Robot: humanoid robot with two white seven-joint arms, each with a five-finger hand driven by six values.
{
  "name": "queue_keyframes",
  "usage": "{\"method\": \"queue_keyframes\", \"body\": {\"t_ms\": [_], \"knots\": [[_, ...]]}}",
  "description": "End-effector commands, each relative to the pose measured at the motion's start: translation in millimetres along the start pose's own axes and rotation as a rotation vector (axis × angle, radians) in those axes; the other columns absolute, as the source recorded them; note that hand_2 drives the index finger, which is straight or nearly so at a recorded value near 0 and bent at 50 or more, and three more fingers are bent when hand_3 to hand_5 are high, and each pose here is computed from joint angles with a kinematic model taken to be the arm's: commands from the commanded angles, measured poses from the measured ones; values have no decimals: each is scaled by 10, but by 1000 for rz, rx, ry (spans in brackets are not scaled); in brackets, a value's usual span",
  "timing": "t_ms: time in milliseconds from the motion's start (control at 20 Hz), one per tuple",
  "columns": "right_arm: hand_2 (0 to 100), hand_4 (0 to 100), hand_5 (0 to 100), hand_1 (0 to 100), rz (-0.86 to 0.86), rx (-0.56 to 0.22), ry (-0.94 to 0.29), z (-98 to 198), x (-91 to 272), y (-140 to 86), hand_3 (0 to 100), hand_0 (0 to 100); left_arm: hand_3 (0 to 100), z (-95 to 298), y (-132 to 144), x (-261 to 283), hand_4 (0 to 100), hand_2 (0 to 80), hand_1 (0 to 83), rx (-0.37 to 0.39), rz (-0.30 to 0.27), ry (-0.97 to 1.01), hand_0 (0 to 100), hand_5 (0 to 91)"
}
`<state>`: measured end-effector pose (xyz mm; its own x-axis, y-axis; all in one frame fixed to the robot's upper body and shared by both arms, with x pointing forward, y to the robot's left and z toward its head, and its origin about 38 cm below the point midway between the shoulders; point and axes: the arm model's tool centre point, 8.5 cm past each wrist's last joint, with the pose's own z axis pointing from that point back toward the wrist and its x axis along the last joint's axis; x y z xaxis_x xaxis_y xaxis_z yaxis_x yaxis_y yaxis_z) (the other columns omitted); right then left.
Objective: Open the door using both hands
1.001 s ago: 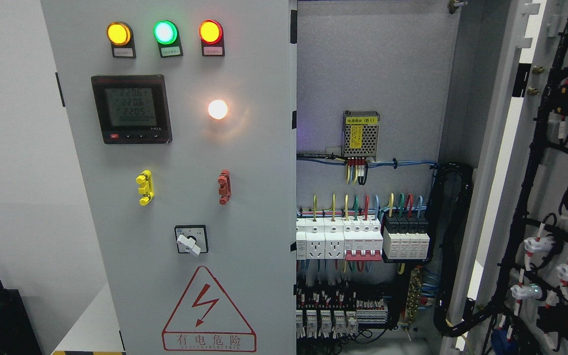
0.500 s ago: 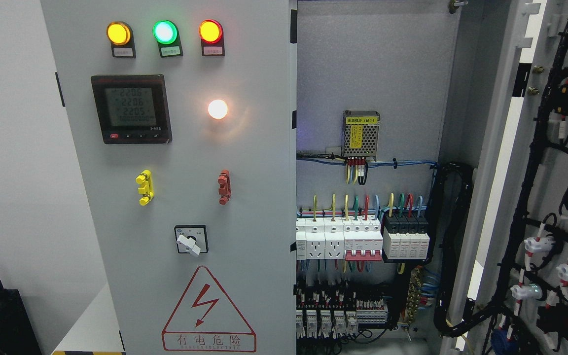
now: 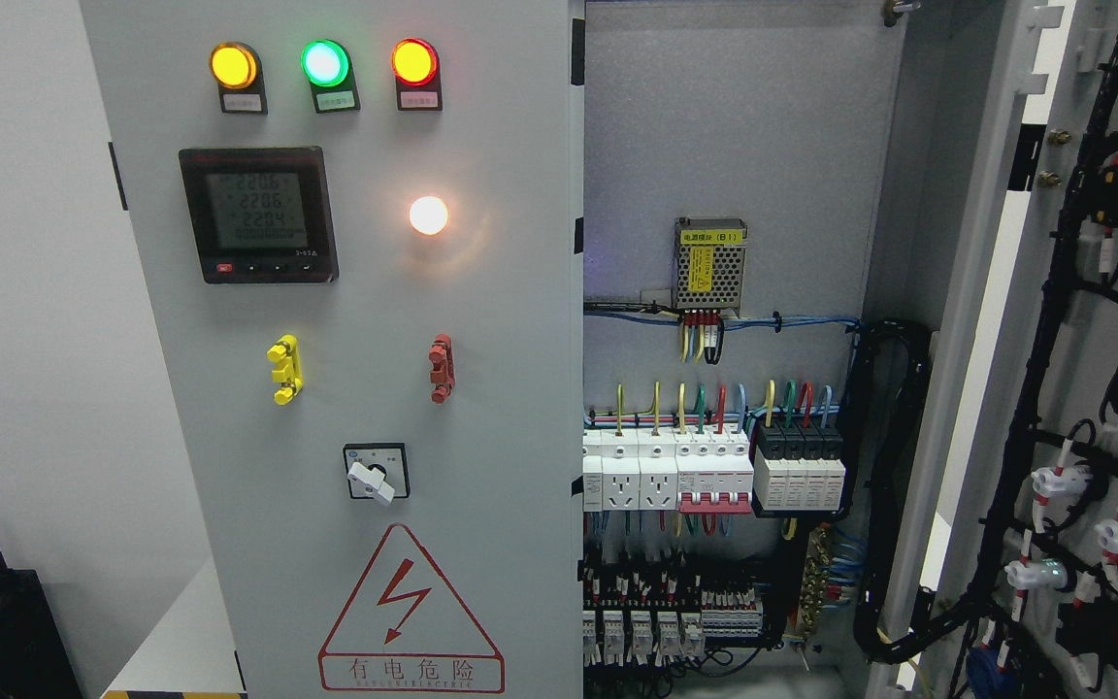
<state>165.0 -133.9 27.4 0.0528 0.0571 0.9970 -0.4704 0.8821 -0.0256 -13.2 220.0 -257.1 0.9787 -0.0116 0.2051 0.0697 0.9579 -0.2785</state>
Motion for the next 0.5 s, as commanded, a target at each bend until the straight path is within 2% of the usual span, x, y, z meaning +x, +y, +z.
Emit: {"method": "queue_keyframes", "body": {"t_ms": [0,150,450], "knots": [[0,0,0,0,-43,40,-217,-313,599,162,0,107,0,-7,-10,15,32,0,0,-2,-1,-3,0,0],[0,0,0,0,-39,19,-297,-532,799,107,0,107,0,-8,-20,6,32,0,0,-4,0,-2,0,0],[0,0,0,0,-24,-76,-412,-976,1141,-195,0,107,0,-5,-10,6,32,0,0,-2,0,-2,0,0]]}}
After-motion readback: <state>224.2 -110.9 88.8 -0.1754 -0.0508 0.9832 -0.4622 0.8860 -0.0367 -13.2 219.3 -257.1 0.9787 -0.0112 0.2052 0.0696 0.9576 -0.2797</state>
